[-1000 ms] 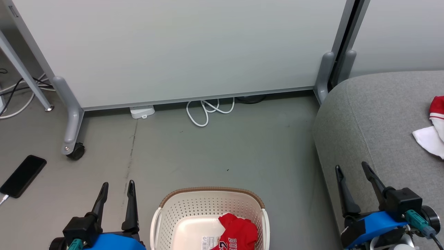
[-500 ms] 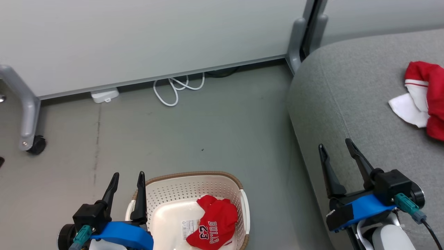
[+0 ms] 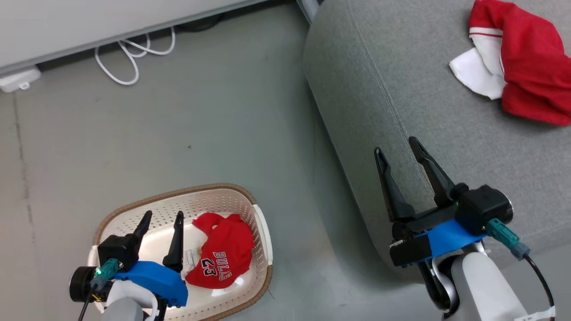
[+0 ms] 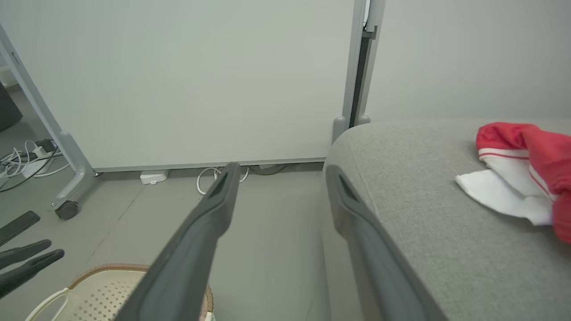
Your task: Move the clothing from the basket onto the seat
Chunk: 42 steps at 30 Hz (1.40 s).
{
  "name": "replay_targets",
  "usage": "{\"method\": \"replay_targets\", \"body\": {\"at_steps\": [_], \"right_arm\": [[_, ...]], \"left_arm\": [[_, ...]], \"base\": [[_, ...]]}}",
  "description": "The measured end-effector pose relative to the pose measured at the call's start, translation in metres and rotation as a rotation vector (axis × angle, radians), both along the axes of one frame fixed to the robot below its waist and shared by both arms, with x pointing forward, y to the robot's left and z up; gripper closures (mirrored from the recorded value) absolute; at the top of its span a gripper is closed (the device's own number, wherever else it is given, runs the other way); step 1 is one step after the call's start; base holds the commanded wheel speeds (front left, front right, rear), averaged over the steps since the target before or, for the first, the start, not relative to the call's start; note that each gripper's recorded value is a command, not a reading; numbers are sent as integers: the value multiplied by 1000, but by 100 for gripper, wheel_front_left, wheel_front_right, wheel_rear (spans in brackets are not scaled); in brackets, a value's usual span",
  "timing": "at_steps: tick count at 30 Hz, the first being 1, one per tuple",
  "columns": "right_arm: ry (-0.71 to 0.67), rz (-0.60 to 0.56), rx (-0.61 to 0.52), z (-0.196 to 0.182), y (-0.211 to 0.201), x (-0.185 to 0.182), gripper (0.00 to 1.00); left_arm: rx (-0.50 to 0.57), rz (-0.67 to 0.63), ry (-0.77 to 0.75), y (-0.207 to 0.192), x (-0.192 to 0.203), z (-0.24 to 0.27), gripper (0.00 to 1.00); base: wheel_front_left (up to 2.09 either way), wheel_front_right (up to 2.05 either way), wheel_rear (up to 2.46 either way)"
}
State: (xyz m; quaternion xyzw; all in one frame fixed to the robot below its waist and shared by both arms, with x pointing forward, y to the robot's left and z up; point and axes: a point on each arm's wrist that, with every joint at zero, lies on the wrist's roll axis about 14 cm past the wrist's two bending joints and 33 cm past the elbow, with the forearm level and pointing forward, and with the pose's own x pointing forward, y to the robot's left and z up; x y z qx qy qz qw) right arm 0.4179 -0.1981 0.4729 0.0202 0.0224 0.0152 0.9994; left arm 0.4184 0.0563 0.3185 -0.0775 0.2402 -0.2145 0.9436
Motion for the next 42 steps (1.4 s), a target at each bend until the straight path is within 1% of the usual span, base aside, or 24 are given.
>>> {"method": "replay_targets", "body": {"at_steps": [9,15,22,31,37,42], "right_arm": [[59,-43,11,-30,-17,11,0],[141,-58,-2,-62,-23,13,0],[191,-50,-13,-89,-24,24,0],[230,-32,-17,-112,-20,32,0],[248,-25,-17,-122,-18,33,0],[270,-13,-14,-133,-13,32,0]], "left_arm": [[52,-108,212,-21,0,-83,0],[65,-154,318,-33,0,-129,0],[98,-219,426,-40,-10,-176,0],[111,-273,500,-44,-19,-212,0],[124,-305,536,-45,-20,-223,0],[114,-331,574,-49,-25,-228,0]], "base": [[0,0,0],[0,0,0],[0,0,0],[0,0,0],[0,0,0],[0,0,0]]}}
